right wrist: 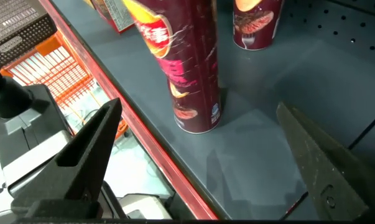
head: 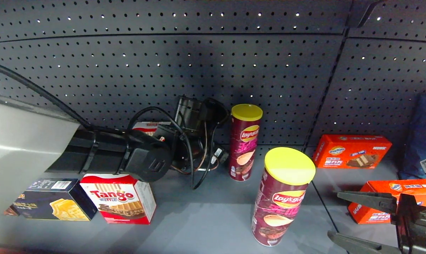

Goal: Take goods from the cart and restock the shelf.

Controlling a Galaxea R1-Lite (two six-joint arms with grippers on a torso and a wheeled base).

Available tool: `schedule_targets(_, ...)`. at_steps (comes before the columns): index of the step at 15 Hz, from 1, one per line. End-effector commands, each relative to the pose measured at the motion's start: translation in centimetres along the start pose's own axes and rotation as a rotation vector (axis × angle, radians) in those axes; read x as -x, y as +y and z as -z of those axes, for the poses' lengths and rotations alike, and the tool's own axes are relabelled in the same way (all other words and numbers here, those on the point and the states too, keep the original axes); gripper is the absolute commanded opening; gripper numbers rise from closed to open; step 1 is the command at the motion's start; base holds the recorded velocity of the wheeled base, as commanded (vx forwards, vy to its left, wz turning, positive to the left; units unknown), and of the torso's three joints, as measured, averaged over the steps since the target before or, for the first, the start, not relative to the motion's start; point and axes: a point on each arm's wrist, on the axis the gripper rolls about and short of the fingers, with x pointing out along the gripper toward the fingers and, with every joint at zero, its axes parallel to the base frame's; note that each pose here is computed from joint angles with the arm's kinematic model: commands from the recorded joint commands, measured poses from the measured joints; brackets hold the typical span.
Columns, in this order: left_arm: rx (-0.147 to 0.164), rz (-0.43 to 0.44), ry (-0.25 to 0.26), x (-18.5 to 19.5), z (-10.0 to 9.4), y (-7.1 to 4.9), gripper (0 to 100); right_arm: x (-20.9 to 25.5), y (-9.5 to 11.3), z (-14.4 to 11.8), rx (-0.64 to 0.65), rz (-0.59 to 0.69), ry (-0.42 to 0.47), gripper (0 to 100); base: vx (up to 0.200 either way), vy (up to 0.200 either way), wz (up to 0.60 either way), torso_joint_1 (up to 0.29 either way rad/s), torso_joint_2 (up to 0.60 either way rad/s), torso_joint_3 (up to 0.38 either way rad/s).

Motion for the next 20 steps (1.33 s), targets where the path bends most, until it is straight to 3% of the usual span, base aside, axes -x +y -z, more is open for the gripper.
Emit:
schedule_targets(1,-0.003,0.004,0.007,-0.4,0.2,-0.2,100,0.0,0.0,0.0,0.0,-0.002,0.001,100,0.0,0.0,0.0,0.0,0.0,0.0)
schedule_targets(6,-0.001,0.006,0.011,-1.1,0.3,-0.4,100,0.0,0.0,0.0,0.0,-0.002,0.001,100,0.0,0.0,0.0,0.0,0.0,0.0)
schedule_targets(8,0.016,0.006,0.011,-1.3,0.3,-0.5,100,0.0,0.0,0.0,-0.001,-0.002,0.002,100,0.0,0.0,0.0,0.0,0.0,0.0)
schedule_targets(18,0.016,0.01,0.014,-1.8,0.4,-0.7,100,0.0,0.0,0.0,0.0,-0.002,-0.001,100,0.0,0.0,0.0,0.0,0.0,0.0)
schedule_targets(20,0.03,0.005,0.016,-1.0,0.5,-0.3,100,0.1,0.1,0.1,0.0,-0.002,0.001,100,0.0,0.0,0.0,0.0,0.0,0.0)
